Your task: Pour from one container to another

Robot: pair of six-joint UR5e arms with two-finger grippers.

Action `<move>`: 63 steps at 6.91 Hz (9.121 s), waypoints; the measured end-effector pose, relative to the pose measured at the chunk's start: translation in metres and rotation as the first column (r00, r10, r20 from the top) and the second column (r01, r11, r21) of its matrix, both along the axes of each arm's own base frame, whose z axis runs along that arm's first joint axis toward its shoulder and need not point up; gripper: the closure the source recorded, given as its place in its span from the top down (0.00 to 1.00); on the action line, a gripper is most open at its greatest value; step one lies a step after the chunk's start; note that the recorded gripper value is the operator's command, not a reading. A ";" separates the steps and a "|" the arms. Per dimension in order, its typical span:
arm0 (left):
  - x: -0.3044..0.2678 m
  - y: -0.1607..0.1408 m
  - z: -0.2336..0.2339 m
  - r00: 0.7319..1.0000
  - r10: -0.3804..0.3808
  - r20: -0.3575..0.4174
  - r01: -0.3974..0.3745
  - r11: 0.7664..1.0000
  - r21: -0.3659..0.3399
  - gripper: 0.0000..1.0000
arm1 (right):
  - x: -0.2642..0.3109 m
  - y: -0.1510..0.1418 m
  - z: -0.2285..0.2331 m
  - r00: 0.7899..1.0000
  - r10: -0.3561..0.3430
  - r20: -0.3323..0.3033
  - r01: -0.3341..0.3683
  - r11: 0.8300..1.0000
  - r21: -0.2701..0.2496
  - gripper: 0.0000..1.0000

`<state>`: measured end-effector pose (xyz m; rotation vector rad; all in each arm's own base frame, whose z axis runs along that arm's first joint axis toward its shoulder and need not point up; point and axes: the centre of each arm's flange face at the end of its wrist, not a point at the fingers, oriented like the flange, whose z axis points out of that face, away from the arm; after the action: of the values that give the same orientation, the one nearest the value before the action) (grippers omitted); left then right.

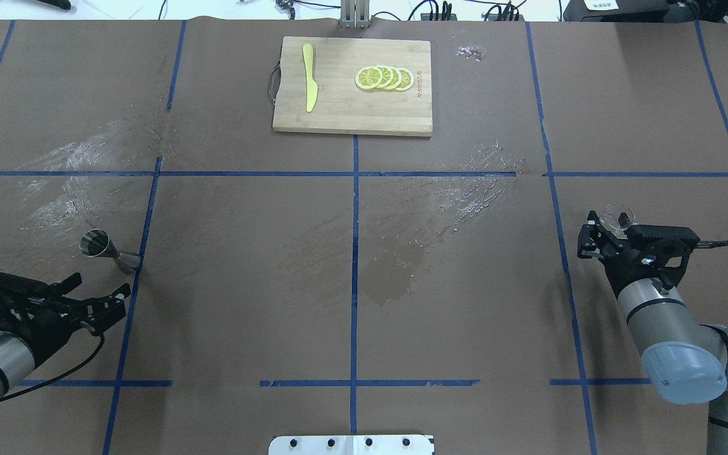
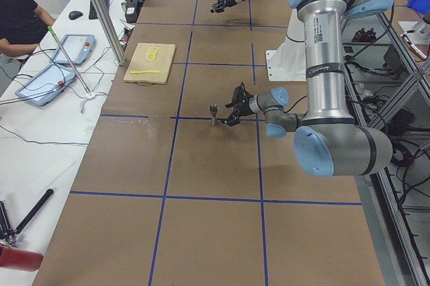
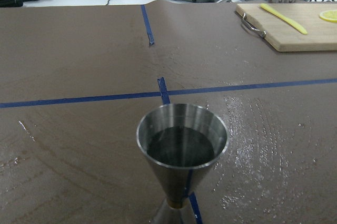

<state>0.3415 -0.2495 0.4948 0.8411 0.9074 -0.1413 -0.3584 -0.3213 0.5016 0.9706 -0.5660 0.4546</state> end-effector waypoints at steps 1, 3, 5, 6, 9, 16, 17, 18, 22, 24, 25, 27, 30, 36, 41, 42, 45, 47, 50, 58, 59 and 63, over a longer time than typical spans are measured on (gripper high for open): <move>-0.020 0.009 -0.017 0.998 0.068 -0.001 -0.068 0.997 -0.020 1.00 | -0.003 0.003 0.003 1.000 0.003 0.003 -0.003 1.000 0.001 0.00; -0.041 0.015 -0.054 0.984 0.174 0.023 -0.172 0.981 -0.088 1.00 | -0.014 0.010 0.013 1.000 0.012 0.012 -0.012 1.000 0.002 0.00; -0.052 0.014 -0.078 0.975 0.223 0.025 -0.217 0.967 -0.133 1.00 | -0.030 0.018 0.018 0.999 0.025 0.045 -0.025 1.000 0.006 0.00; -0.055 0.012 -0.083 0.973 0.229 0.021 -0.224 0.964 -0.141 1.00 | -0.035 0.020 0.018 0.998 0.026 0.057 -0.026 1.000 0.006 0.01; -0.059 0.010 -0.088 0.974 0.227 0.014 -0.222 0.964 -0.143 1.00 | -0.042 0.022 0.027 0.994 0.020 0.107 -0.022 1.000 0.014 0.03; -0.063 0.004 -0.091 0.978 0.206 0.008 -0.203 0.969 -0.138 1.00 | -0.054 0.021 0.047 0.995 0.019 0.097 -0.022 0.999 0.026 0.99; -0.064 0.003 -0.092 0.979 0.206 0.007 -0.203 0.970 -0.138 1.00 | -0.054 0.021 0.047 0.995 0.020 0.096 -0.022 0.999 0.027 0.99; -0.064 0.004 -0.093 0.978 0.208 0.004 -0.206 0.969 -0.138 1.00 | -0.054 0.021 0.046 0.995 0.020 0.095 -0.023 0.999 0.028 0.99; -0.065 0.003 -0.097 0.975 0.222 -0.010 -0.221 0.964 -0.145 1.00 | -0.053 0.021 0.043 0.995 0.019 0.099 -0.022 0.999 0.030 1.00; -0.065 0.003 -0.098 0.975 0.222 -0.013 -0.222 0.965 -0.143 1.00 | -0.052 0.021 0.044 0.995 0.018 0.097 -0.021 0.999 0.029 1.00; -0.065 0.003 -0.101 0.974 0.224 -0.019 -0.225 0.964 -0.142 1.00 | -0.048 0.022 0.046 0.996 0.019 0.093 -0.021 0.999 0.028 1.00; -0.065 0.004 -0.106 0.970 0.239 -0.034 -0.241 0.960 -0.142 1.00 | -0.030 0.031 0.039 0.995 0.002 0.101 -0.004 1.000 0.025 1.00; -0.067 0.003 -0.109 0.969 0.244 -0.041 -0.247 0.958 -0.144 1.00 | -0.010 0.071 0.010 0.984 -0.106 0.142 0.105 0.994 0.010 1.00; -0.150 -0.042 -0.137 0.931 0.365 -0.026 -0.366 0.925 -0.103 1.00 | 0.059 0.129 -0.047 0.888 -0.415 0.196 0.455 0.854 -0.252 1.00; -0.247 -0.129 -0.163 0.886 0.359 0.292 -0.347 0.933 -0.095 1.00 | 0.091 0.063 -0.156 0.878 -0.467 0.104 0.460 0.762 -0.456 1.00; -0.269 -0.157 -0.179 0.862 0.347 0.370 -0.329 0.937 -0.113 1.00 | 0.106 0.036 -0.174 0.864 -0.494 0.096 0.477 0.744 -0.467 1.00; -0.311 -0.229 -0.177 0.827 0.438 0.351 -0.378 0.897 -0.229 1.00 | 0.172 -0.052 -0.198 0.777 -0.625 0.072 0.574 0.657 -0.488 1.00; -0.375 -0.270 -0.107 0.814 0.519 0.261 -0.459 0.850 -0.258 1.00 | 0.255 -0.128 -0.150 0.681 -0.721 0.128 0.682 0.560 -0.471 1.00; -0.420 -0.294 0.023 0.770 0.602 0.211 -0.520 0.784 -0.338 1.00 | 0.356 -0.162 -0.043 0.612 -0.768 0.187 0.747 0.485 -0.455 1.00; -0.434 -0.247 0.155 0.887 0.461 0.013 -0.371 0.729 -0.575 1.00 | 0.415 -0.150 0.133 0.663 -0.688 0.297 0.721 0.479 -0.500 1.00; -0.433 -0.249 0.154 0.917 0.398 -0.006 -0.321 0.733 -0.600 1.00 | 0.418 -0.148 0.137 0.666 -0.679 0.308 0.722 0.483 -0.496 1.00; -0.407 -0.258 0.173 0.921 0.388 0.047 -0.279 0.738 -0.614 1.00 | 0.428 -0.147 0.140 0.678 -0.663 0.318 0.716 0.497 -0.490 1.00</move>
<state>-0.0650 -0.5071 0.6676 0.0816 0.7675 -0.0310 0.0695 -0.4683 0.6416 0.0593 -0.7867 -0.0871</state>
